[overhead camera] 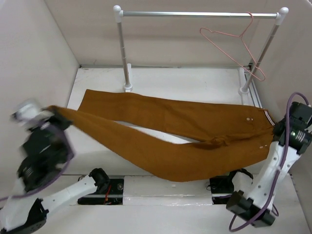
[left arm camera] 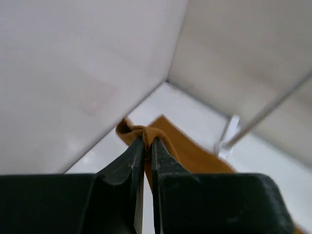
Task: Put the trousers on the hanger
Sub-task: Fold the trousers
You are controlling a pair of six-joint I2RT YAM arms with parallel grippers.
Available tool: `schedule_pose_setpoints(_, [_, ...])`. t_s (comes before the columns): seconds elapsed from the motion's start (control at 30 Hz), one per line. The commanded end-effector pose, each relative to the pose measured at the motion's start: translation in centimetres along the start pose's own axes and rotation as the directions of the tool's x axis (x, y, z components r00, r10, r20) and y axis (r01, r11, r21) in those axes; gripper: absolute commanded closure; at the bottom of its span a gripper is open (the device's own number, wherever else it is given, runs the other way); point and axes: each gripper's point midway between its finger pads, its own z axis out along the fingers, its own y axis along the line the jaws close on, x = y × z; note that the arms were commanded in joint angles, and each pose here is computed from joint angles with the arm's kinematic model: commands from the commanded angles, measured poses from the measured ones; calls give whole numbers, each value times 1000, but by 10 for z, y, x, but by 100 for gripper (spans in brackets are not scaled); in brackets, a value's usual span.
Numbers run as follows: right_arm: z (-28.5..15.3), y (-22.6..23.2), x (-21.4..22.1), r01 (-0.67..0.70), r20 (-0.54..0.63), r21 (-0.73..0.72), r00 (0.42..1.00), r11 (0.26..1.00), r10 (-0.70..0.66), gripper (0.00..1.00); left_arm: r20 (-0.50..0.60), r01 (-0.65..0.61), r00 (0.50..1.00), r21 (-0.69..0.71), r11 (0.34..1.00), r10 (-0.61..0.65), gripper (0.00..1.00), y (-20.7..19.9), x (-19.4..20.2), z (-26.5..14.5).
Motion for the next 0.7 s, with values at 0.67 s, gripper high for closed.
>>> schedule_pose_setpoints(0.67, [55, 102, -63, 127, 101, -212, 989, 969, -107, 100, -119, -2, 992, 275, 961, 36, 100, -150, 97, -18])
